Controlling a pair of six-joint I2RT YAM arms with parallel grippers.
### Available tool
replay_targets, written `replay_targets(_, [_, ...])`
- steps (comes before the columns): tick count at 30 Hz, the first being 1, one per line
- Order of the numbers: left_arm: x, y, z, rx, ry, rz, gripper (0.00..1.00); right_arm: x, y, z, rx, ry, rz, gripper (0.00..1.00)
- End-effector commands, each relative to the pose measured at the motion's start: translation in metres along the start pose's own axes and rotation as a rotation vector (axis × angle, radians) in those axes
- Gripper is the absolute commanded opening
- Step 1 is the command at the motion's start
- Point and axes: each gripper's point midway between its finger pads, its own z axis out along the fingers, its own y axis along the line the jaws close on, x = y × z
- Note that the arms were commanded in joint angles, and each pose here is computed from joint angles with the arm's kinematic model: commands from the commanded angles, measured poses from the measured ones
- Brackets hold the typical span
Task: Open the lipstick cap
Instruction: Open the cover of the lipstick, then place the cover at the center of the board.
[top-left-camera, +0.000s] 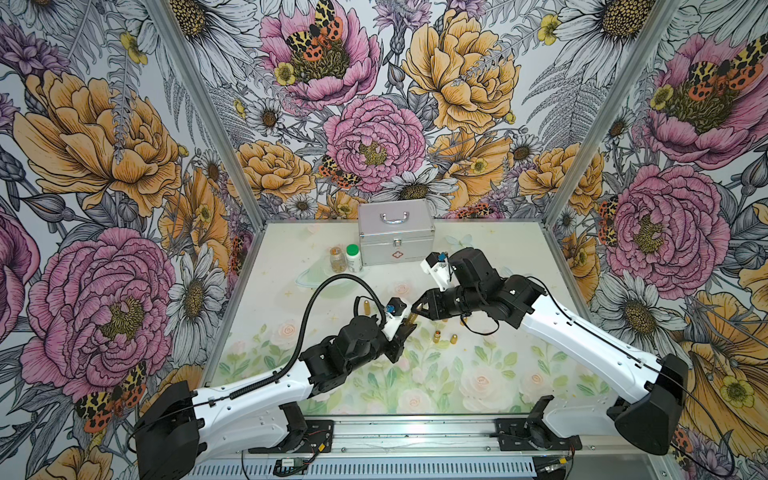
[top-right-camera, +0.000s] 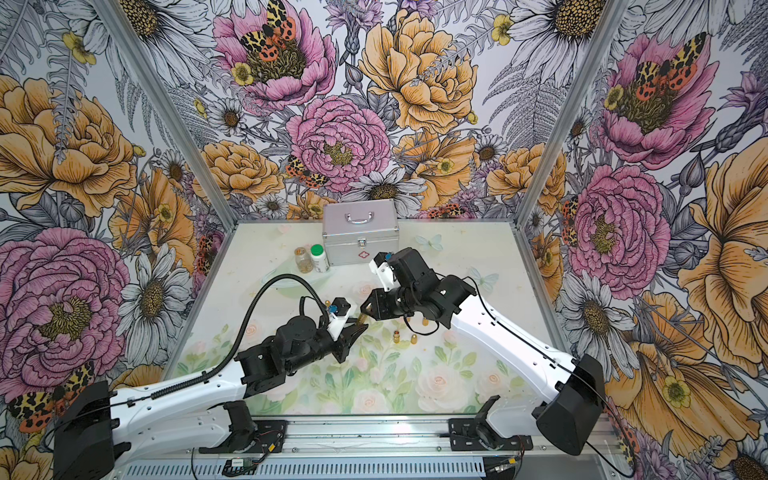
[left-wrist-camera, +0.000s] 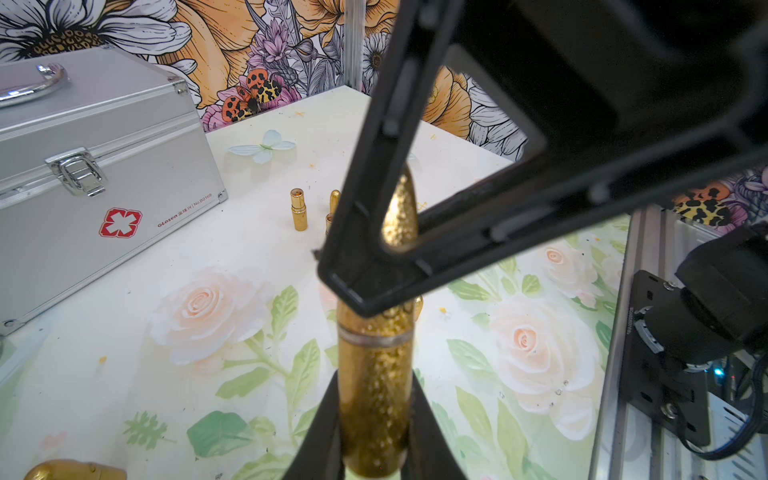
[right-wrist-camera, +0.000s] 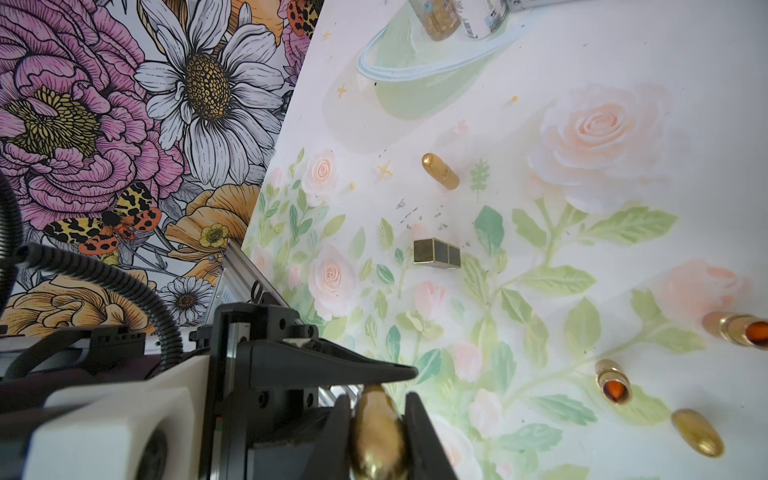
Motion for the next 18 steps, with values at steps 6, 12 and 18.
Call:
replay_targets(6, [0.034, 0.018, -0.007, -0.093, 0.122, 0.001, 0.0, -0.035, 0.001, -0.045, 0.055, -0.199, 0.001, 0.19])
replay_targets(12, [0.027, 0.014, -0.012, -0.076, 0.088, -0.011, 0.0, -0.026, -0.013, -0.043, 0.101, -0.197, -0.004, 0.19])
replay_targets(18, [0.018, 0.013, -0.021, -0.068, 0.036, -0.025, 0.0, 0.006, -0.064, -0.023, 0.254, -0.145, 0.008, 0.18])
